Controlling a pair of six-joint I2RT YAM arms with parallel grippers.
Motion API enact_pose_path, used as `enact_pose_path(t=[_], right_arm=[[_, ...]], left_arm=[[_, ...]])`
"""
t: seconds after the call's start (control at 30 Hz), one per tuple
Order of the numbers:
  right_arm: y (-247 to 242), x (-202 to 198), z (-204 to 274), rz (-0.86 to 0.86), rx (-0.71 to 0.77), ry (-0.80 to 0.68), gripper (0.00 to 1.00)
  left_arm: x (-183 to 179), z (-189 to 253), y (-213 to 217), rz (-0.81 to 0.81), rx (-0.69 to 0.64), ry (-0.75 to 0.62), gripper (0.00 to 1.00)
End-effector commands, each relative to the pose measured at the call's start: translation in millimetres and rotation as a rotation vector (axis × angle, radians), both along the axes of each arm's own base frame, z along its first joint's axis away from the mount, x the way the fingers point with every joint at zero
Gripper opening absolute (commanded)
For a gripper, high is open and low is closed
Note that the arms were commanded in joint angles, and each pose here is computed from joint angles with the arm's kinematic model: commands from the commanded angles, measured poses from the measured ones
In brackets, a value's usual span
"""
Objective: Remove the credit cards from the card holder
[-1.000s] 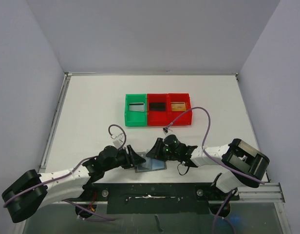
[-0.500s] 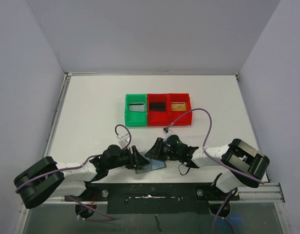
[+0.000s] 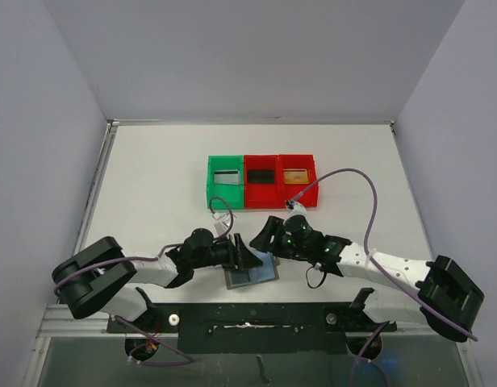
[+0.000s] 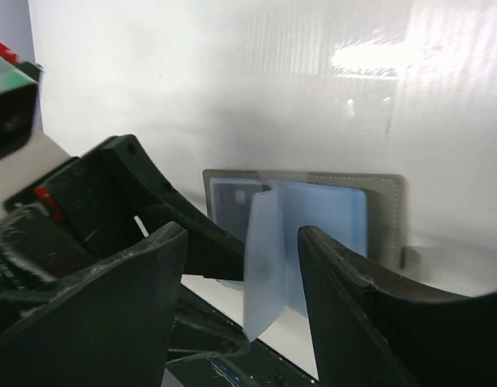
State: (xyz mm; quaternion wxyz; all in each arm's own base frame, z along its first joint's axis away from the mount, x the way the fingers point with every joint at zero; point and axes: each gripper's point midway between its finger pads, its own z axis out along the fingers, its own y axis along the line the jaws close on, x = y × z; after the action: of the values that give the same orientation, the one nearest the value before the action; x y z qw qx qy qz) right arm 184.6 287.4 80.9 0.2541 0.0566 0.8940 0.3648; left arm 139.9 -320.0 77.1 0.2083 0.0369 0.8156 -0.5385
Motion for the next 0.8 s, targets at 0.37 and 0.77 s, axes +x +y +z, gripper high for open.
enact_pose_path(t=[0.37,0.77], right_arm=[[-25.8,11.5,28.7,-0.040,-0.105,-0.086,0.58],[25.1,4.9,41.8,0.114,-0.179,-0.158,0.53]], left_arm=[[-4.6,14.3,-17.3,-0.045,-0.049,-0.030,0.46],[19.5,25.3,77.3,0.365,0.187,-0.105,0.51]])
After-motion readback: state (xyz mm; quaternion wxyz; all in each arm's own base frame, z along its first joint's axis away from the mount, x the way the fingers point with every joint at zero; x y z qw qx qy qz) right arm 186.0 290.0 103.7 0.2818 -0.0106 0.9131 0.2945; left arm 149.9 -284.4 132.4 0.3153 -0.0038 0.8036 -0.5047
